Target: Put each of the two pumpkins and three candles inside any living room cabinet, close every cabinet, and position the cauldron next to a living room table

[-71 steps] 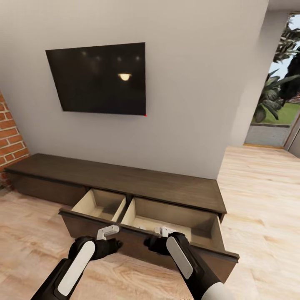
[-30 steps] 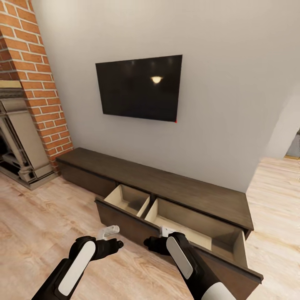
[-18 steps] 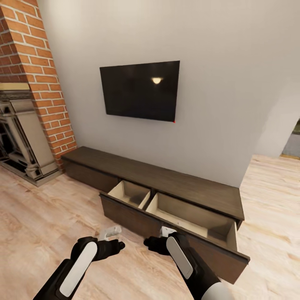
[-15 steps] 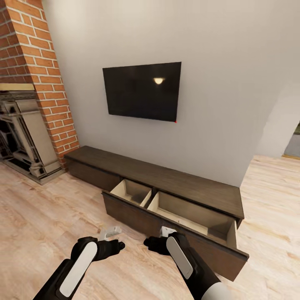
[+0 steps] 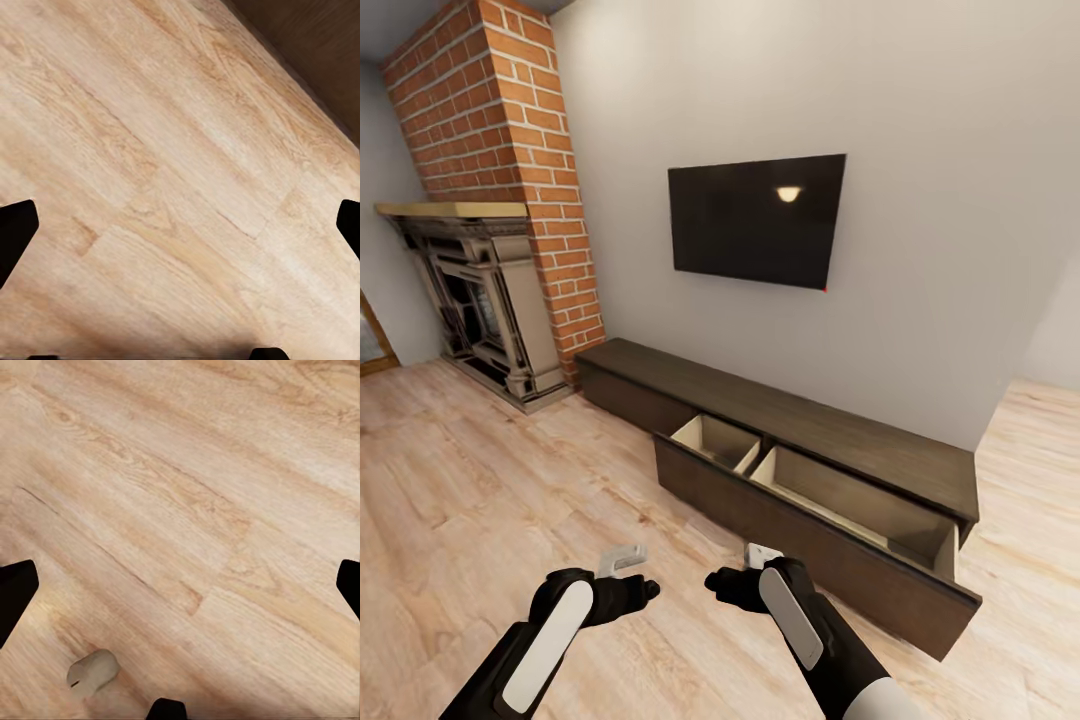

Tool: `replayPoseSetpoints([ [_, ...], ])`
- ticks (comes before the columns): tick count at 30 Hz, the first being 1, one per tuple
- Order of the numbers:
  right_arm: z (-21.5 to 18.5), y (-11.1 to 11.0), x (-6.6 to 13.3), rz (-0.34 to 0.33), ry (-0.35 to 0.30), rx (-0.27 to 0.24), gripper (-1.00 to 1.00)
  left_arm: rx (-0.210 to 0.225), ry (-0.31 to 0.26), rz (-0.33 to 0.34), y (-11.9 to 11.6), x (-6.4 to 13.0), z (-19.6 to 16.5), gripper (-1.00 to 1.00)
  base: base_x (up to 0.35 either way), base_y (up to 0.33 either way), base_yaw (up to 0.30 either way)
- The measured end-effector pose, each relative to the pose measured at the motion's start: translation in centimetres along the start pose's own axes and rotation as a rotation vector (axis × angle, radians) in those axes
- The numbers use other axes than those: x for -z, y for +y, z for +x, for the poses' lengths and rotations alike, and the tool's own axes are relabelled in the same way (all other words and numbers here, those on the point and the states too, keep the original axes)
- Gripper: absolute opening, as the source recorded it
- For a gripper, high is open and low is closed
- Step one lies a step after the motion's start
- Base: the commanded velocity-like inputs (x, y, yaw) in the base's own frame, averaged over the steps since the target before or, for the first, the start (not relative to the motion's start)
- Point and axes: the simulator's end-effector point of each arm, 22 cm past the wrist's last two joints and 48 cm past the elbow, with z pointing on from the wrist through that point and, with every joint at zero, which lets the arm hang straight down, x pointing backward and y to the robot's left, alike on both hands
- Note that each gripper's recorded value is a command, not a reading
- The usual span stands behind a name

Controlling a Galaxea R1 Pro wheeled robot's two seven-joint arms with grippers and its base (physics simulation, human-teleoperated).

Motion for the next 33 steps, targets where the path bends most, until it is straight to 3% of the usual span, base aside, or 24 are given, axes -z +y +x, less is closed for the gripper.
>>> replayPoseSetpoints([
  [27,-0.04,-0.08,0.04,0.006,-0.003,0.009,1.00,0.023,-0.019,0.010,0.53,0.53,-0.93,1.00,-0.015,0.001,0.292],
  [33,-0.03,-0.07,0.03,0.007,-0.004,0.011,1.00,0.028,-0.019,0.011,0.66,0.54,-0.99,1.00,0.000,0.181,0.292],
])
